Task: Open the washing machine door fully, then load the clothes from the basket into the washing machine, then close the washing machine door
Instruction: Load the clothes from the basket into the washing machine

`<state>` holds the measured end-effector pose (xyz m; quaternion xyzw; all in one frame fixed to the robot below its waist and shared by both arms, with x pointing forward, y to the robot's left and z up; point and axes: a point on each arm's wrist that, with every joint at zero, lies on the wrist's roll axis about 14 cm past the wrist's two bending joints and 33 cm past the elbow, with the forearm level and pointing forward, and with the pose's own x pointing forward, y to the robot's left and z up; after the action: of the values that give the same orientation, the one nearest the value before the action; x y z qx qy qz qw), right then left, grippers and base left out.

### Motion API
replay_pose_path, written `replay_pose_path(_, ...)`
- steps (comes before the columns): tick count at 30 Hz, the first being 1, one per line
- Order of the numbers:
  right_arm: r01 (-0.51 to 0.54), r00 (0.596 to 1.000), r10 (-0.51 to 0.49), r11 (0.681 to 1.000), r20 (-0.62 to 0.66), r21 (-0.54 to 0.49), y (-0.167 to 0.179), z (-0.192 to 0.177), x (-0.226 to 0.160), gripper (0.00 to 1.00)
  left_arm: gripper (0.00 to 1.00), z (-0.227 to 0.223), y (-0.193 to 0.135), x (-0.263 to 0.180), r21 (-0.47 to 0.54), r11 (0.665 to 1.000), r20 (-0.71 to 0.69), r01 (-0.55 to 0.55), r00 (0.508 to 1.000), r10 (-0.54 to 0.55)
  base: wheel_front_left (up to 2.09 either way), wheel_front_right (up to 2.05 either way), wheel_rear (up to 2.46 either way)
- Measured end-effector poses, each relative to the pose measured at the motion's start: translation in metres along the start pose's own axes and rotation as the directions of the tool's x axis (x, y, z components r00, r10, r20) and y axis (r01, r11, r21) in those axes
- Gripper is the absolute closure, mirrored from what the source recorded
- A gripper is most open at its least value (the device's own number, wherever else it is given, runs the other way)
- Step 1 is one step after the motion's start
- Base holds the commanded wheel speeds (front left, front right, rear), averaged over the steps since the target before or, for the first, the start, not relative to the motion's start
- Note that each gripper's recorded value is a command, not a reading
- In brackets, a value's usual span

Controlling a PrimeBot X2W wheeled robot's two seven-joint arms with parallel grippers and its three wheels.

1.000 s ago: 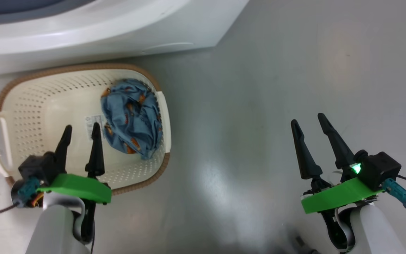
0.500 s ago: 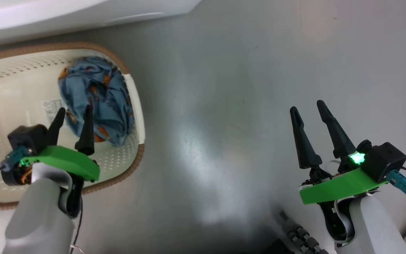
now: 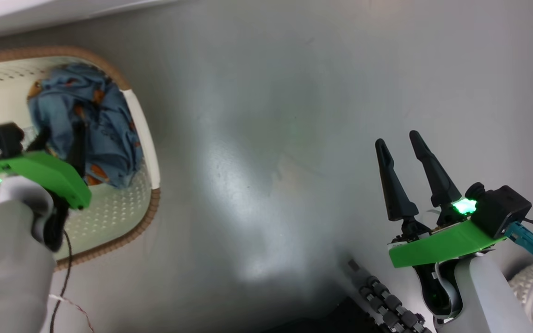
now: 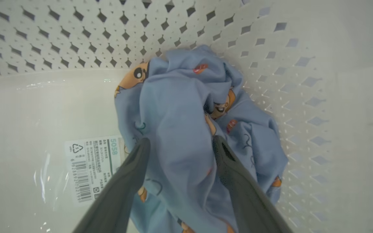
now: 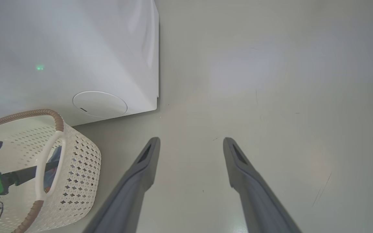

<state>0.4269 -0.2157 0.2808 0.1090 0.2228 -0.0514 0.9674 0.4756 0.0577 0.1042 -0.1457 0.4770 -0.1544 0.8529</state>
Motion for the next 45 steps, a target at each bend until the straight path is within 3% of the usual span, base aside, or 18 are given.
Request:
replay_pose_path(15, 0.043, 0.999, -0.043, 0.999, -0.03, 0.001, -0.014, -0.01, -0.002, 0.0, 0.0, -0.015, 0.006, 0.038, -0.018, 0.999, -0.18, -0.036, 0.983, 0.032, 0.0, 0.0, 0.0)
replay_pose_path(16, 0.045, 0.999, -0.045, 0.999, -0.031, 0.0, -0.015, -0.01, -0.002, 0.0, 0.58, -0.014, 0.006, 0.04, -0.015, 0.999, -0.18, -0.035, 0.983, 0.032, 0.0, 0.0, 0.0)
replay_pose_path(17, 0.047, 0.998, -0.047, 0.999, -0.031, 0.0, -0.016, -0.01, -0.002, 0.0, 1.0, -0.012, 0.005, 0.041, -0.005, 0.999, -0.178, -0.037, 0.983, 0.035, 0.0, 0.0, 0.0)
replay_pose_path(30, 0.018, 0.999, -0.018, 1.0, 0.046, -0.004, -0.006, 0.016, 0.002, 0.0, 1.0, 0.02, 0.001, 0.013, 0.063, 0.997, -0.02, -0.05, 0.998, 0.052, 0.0, 0.0, 0.0)
replay_pose_path(45, -0.095, 0.976, 0.1, 0.995, 0.195, -0.036, 0.036, 0.074, -0.002, 0.0, 1.0, 0.065, -0.009, -0.072, 0.089, 0.993, 0.23, -0.084, 0.971, 0.061, 0.0, 0.0, 0.0)
